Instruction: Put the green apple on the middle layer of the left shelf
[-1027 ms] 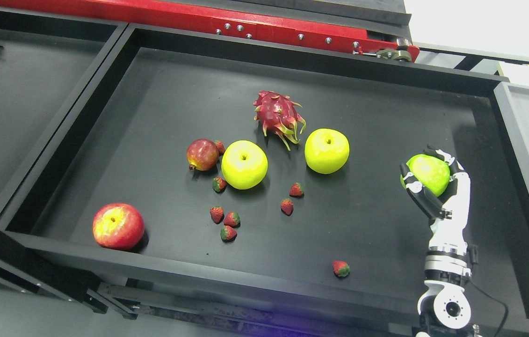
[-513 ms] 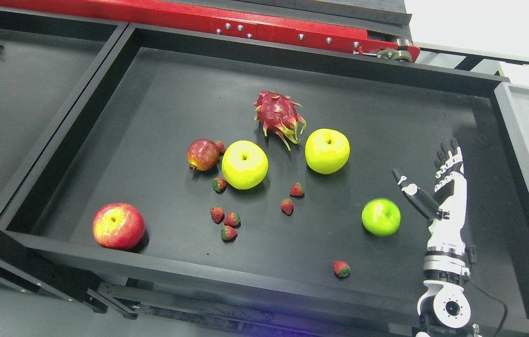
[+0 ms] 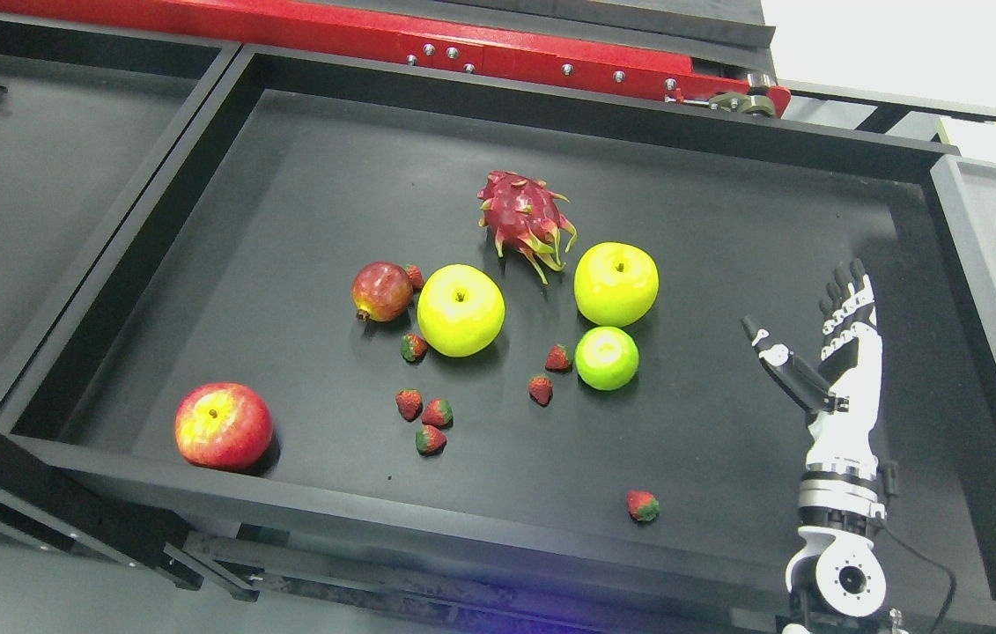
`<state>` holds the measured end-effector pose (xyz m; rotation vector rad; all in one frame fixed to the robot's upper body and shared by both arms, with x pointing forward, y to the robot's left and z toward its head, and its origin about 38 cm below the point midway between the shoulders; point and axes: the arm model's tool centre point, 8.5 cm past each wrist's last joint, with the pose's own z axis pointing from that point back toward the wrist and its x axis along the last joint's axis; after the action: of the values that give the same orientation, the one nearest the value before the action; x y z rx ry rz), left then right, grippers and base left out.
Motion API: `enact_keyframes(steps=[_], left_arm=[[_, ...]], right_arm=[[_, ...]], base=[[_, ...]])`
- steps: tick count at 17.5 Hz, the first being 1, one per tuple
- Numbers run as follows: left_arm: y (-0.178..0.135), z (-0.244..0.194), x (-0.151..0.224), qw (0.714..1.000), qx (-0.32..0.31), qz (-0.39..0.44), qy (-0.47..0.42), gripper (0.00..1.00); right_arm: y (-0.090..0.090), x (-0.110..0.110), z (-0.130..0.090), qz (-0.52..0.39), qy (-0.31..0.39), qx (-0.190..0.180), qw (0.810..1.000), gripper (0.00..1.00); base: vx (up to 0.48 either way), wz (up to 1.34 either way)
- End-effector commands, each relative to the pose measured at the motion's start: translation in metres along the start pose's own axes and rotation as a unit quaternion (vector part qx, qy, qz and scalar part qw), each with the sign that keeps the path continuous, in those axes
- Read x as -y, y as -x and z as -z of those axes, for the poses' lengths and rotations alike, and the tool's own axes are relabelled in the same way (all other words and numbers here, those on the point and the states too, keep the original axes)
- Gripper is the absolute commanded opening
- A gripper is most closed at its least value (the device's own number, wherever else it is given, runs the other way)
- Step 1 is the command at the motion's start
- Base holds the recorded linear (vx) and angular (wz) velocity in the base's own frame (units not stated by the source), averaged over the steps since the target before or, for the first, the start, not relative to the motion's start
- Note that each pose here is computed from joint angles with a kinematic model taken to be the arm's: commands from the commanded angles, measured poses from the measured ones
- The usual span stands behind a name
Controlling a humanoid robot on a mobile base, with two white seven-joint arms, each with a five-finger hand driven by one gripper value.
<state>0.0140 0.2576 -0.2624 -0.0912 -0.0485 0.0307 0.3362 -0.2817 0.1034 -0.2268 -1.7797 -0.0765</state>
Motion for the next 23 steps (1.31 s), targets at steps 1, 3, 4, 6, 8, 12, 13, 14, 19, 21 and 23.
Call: enact_keyframes(steps=[1, 3, 4, 6, 8, 12, 13, 14, 19, 21, 23], left_arm=[[-0.014, -0.002, -0.011, 1.0, 0.011, 0.002, -0.008, 1.0], [-0.014, -0.002, -0.011, 1.0, 0.011, 0.002, -0.008, 1.0], [-0.014, -0.002, -0.011, 1.0, 0.011, 0.002, -0.008, 1.0], [-0.014, -0.002, -0.011, 1.0, 0.011, 0.002, -0.008, 1.0], [-0.014, -0.002, -0.011, 1.0, 0.011, 0.002, -0.008, 1.0], [-0.014, -0.002, -0.011, 1.0, 0.011, 0.002, -0.008, 1.0], [-0.014, -0.002, -0.011, 1.0, 0.011, 0.002, -0.008, 1.0], [-0.014, -0.002, -0.011, 1.0, 0.011, 0.002, -0.008, 1.0], [-0.014, -0.002, -0.011, 1.0, 0.011, 0.002, -0.008, 1.0], [-0.014, -0.002, -0.011, 1.0, 0.011, 0.002, -0.008, 1.0], [-0.014, -0.002, -0.011, 1.0, 0.011, 0.002, -0.008, 1.0]], right_arm=[[-0.002, -0.001, 0.001, -0.018, -0.01, 0.008, 1.0, 1.0], [-0.001, -0.001, 0.0, -0.018, -0.01, 0.006, 1.0, 1.0], [-0.001, -0.001, 0.0, -0.018, -0.01, 0.006, 1.0, 1.0], [-0.002, -0.003, 0.0, -0.017, -0.012, 0.007, 1.0, 1.0], [-0.001, -0.008, 0.0, -0.016, -0.019, 0.004, 1.0, 1.0], [0.0, -0.012, -0.001, -0.015, -0.026, 0.001, 1.0, 1.0], [0.001, -0.016, -0.002, -0.014, -0.032, -0.001, 0.999, 1.0], [0.002, -0.02, -0.004, -0.012, -0.04, -0.003, 0.999, 1.0], [0.007, -0.029, -0.011, -0.01, -0.06, -0.011, 0.998, 1.0], [0.006, -0.029, -0.01, -0.01, -0.06, -0.011, 0.998, 1.0], [0.007, -0.03, -0.011, -0.009, -0.061, -0.011, 0.998, 1.0]], base=[[0.0, 0.0], [0.0, 0.0], [0.0, 0.0], [0.0, 0.0], [0.0, 0.0], [0.0, 0.0], [0.0, 0.0], [0.0, 0.0], [0.0, 0.0], [0.0, 0.0], [0.0, 0.0]])
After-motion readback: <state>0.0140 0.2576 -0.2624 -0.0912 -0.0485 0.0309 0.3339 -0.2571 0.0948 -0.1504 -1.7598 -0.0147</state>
